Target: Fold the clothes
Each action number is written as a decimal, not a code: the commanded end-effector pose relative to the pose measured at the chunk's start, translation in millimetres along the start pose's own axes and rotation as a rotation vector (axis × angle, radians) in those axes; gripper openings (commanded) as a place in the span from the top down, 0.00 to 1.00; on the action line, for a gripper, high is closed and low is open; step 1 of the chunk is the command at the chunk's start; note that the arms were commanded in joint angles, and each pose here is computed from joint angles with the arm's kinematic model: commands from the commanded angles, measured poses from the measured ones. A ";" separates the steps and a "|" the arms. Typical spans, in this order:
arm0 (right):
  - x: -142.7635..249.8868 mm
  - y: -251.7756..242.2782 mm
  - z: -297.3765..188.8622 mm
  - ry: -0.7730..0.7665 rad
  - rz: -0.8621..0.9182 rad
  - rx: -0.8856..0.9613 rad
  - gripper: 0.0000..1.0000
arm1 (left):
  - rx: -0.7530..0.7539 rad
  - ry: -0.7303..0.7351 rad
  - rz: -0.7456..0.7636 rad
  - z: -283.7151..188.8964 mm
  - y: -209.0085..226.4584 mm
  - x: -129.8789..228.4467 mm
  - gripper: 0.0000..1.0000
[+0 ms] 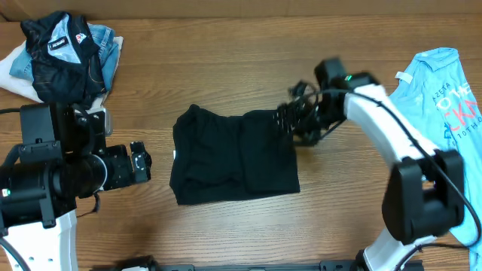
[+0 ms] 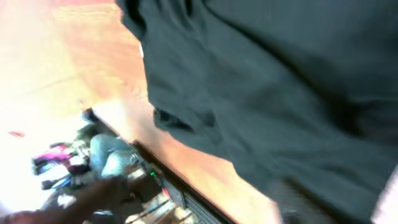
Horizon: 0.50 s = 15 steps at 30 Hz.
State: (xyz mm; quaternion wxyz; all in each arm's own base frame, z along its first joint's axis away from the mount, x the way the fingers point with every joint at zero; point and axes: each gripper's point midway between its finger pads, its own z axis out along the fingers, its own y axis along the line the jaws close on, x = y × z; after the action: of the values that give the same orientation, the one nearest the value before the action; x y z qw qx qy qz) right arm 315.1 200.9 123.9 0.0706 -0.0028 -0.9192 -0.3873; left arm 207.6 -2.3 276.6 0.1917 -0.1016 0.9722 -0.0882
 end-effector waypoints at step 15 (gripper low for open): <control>-23.6 -12.1 -43.2 -0.156 -0.060 0.272 0.00 | 0.335 0.299 0.077 142.2 -28.3 -17.2 0.00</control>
State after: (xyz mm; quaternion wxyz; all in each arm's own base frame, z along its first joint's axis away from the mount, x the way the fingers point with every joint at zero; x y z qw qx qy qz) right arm 337.7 168.4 139.5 0.0010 0.0056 -0.9626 -0.2707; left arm 278.7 -36.9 177.2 0.0898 -0.0371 0.9703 -0.2217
